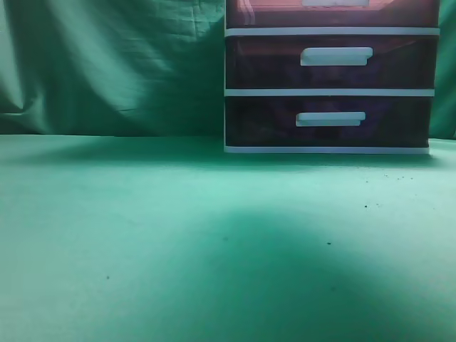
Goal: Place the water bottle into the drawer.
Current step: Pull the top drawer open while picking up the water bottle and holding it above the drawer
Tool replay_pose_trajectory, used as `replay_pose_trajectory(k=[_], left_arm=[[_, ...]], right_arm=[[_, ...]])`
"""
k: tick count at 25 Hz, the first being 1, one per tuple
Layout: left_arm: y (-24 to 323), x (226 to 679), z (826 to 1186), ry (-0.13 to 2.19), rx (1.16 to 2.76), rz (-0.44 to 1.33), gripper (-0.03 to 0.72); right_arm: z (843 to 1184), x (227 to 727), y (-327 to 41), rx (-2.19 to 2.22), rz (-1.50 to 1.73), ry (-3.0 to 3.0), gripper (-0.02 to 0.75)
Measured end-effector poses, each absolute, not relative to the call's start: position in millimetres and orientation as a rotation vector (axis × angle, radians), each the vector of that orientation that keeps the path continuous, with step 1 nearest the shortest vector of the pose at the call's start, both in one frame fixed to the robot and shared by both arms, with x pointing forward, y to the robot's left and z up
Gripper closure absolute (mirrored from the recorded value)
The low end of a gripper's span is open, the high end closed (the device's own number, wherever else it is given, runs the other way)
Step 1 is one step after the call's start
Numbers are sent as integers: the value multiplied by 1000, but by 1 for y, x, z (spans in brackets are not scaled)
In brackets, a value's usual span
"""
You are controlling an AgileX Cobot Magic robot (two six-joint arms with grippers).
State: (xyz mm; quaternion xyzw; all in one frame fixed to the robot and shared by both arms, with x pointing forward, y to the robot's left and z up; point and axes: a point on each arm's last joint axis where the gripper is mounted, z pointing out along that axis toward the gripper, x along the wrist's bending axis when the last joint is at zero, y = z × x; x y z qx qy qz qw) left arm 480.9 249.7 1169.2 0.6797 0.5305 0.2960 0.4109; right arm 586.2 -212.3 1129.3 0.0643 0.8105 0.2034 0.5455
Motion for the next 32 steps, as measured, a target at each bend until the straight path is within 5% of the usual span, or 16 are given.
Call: replay_pose_trajectory(k=[2, 8, 10, 16, 21, 31, 32], left_arm=[[250, 481, 1169, 1335, 1711, 745, 391], [250, 481, 1169, 1336, 1712, 744, 391], [250, 481, 1169, 1337, 1714, 742, 391], [250, 481, 1169, 1339, 1718, 741, 391], [250, 480, 1168, 1333, 1727, 745, 391], [250, 480, 1168, 1323, 1743, 752, 391], [250, 480, 1168, 1323, 1744, 752, 391]], right_arm=[[1119, 595, -207, 106, 449, 1916, 687], [1099, 613, -202, 47, 383, 1891, 289], [1092, 619, -201, -1, 339, 1884, 230], [1070, 639, -200, -60, 245, 1813, 246], [1053, 650, -199, -68, 211, 1783, 444], [1051, 670, -196, -62, 190, 1681, 465], [1051, 671, -195, -62, 188, 1675, 519]])
